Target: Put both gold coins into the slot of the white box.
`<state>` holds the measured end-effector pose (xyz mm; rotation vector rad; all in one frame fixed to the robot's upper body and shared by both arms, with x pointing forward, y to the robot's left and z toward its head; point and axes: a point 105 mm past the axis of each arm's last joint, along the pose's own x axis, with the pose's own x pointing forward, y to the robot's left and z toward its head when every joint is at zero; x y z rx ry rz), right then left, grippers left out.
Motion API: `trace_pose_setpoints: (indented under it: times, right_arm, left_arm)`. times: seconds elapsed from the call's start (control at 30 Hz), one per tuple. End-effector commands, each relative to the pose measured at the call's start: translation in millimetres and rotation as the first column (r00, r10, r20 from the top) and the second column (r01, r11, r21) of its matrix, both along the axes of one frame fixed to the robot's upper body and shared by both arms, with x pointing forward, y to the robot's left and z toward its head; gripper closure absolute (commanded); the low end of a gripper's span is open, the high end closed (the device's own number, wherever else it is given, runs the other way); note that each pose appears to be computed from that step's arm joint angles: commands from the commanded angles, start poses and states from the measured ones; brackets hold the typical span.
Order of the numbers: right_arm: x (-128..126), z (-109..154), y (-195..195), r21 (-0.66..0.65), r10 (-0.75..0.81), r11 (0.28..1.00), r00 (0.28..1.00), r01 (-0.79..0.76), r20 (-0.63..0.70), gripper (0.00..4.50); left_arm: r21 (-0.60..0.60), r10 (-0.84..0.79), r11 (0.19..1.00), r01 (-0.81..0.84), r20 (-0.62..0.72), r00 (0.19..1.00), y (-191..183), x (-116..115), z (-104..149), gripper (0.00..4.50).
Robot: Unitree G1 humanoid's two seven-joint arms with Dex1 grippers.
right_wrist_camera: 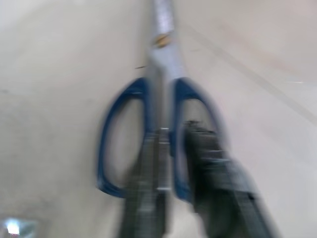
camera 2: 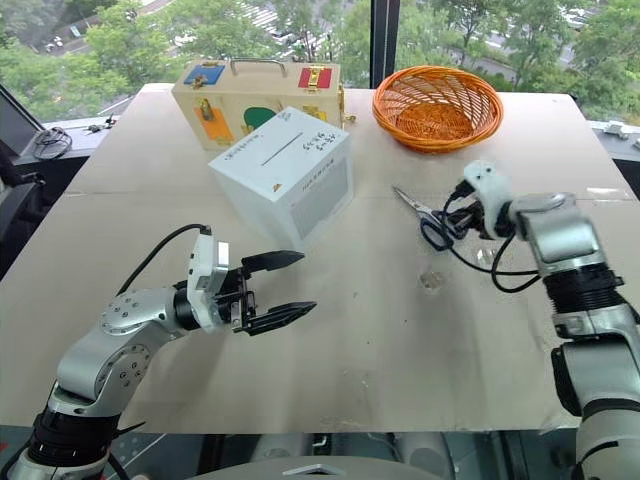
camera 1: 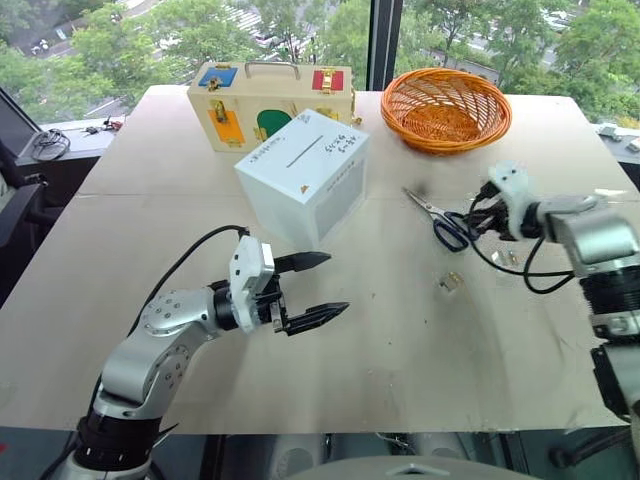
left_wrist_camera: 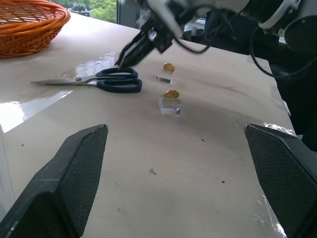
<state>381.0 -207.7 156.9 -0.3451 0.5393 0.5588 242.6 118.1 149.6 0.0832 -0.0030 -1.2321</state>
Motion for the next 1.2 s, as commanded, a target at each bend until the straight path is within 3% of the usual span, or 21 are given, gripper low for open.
trace_pose_setpoints:
  times: [0.03, 0.2, 0.23, 0.33, 0.47, 0.5, 0.53, 0.87, 1.03, 1.13, 1.2]
  right_arm:
    - [-8.7, 36.1, -17.7, 0.025, -0.038, 0.999, 0.995, 0.036, 0.088, 4.44]
    - [-19.8, 49.7, -34.0, 0.013, -0.058, 0.998, 0.990, 0.057, 0.127, 4.44]
    - [-21.9, 46.4, -27.8, 0.023, -0.033, 0.999, 0.992, 0.030, 0.120, 4.22]
    - [-24.1, 36.9, -9.6, 0.078, 0.012, 0.997, 0.995, -0.020, 0.096, 3.29]
    - [1.5, 14.6, 25.6, 0.123, 0.012, 0.992, 0.996, -0.023, 0.087, 1.41]
    - [6.5, 11.0, 30.2, 0.126, 0.015, 0.992, 0.997, -0.025, 0.080, 0.74]
    - [11.8, 7.2, 34.8, 0.128, 0.018, 0.991, 0.997, -0.027, 0.070, 0.55]
    - [63.7, -15.0, 60.0, 0.035, 0.033, 0.999, 0.999, -0.032, -0.010, 0.55]
    - [58.4, -63.1, 53.9, -0.094, -0.001, 0.995, 0.991, -0.011, -0.133, 0.55]
    - [50.4, -80.1, 48.7, -0.146, 0.013, 0.988, 0.981, -0.042, -0.191, 1.69]
    - [47.1, -84.7, 49.4, -0.163, 0.035, 0.984, 0.976, -0.072, -0.216, 2.73]
  left_arm:
    - [-0.007, -0.030, 1.000, 0.031, 0.057, 0.998, -6.4, -2.2, 11.7, 0.00]
    - [-0.006, -0.045, 0.999, 0.045, 0.056, 0.997, -6.9, 1.3, 11.4, 0.00]
    - [-0.007, -0.049, 0.999, 0.050, 0.057, 0.997, -7.8, 1.7, 11.4, 0.00]
    - [-0.008, -0.055, 0.998, 0.056, 0.057, 0.997, -8.8, 3.1, 11.5, 0.00]
    - [-0.003, -0.061, 0.998, 0.061, 0.060, 0.996, -7.6, 4.5, 12.6, 0.00]
    - [-0.002, -0.062, 0.998, 0.062, 0.060, 0.996, -7.4, 4.5, 12.9, 0.00]
    - [-0.002, -0.062, 0.998, 0.062, 0.061, 0.996, -7.1, 4.5, 13.2, 0.00]
    - [0.002, -0.044, 0.999, 0.044, 0.058, 0.997, -4.5, 0.5, 11.6, 0.00]
    - [-0.012, -0.022, 1.000, 0.023, 0.058, 0.998, -6.7, -2.6, 9.8, 0.00]
    - [-0.015, -0.011, 1.000, 0.012, 0.059, 0.998, -6.6, -4.4, 9.8, 0.00]
    - [-0.016, 0.000, 1.000, 0.001, 0.058, 0.998, -5.7, -5.4, 9.9, 0.00]
